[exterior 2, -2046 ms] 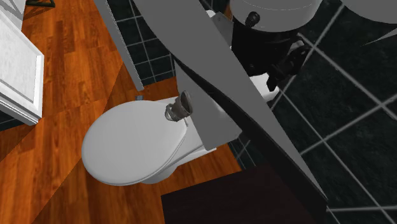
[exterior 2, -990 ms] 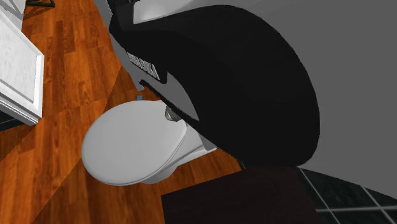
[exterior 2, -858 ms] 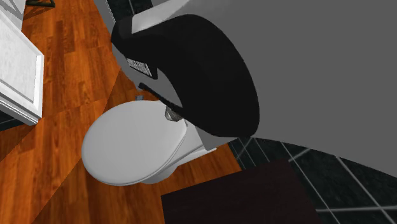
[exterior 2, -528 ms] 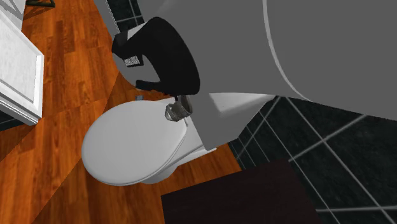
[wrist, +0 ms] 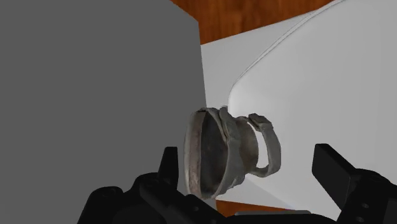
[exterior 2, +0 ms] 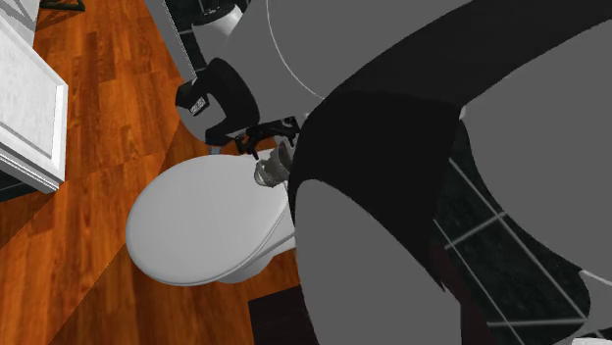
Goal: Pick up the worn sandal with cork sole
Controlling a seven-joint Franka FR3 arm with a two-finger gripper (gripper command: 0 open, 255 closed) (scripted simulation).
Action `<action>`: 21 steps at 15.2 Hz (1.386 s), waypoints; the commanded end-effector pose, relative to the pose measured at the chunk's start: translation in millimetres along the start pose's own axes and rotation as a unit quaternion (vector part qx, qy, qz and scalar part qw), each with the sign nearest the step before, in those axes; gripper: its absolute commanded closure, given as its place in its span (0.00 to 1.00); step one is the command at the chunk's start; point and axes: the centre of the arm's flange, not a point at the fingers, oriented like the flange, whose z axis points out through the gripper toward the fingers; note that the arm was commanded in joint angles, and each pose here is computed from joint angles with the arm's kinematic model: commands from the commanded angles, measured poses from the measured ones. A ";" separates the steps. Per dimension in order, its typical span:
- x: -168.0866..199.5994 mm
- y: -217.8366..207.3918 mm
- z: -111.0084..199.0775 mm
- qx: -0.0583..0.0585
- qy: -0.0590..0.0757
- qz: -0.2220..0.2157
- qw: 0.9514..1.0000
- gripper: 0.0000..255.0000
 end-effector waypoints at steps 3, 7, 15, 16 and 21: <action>32.0 -21.3 39.4 -0.004 -0.008 -0.011 1.000 0.00; 63.9 -44.6 77.2 -0.008 -0.015 -0.023 1.000 0.00; 98.5 -72.9 134.8 -0.012 -0.023 -0.035 0.999 0.00; 98.9 -73.7 140.0 -0.012 -0.023 -0.035 0.999 0.00; 100.2 -76.6 158.6 -0.012 -0.023 -0.035 0.999 0.00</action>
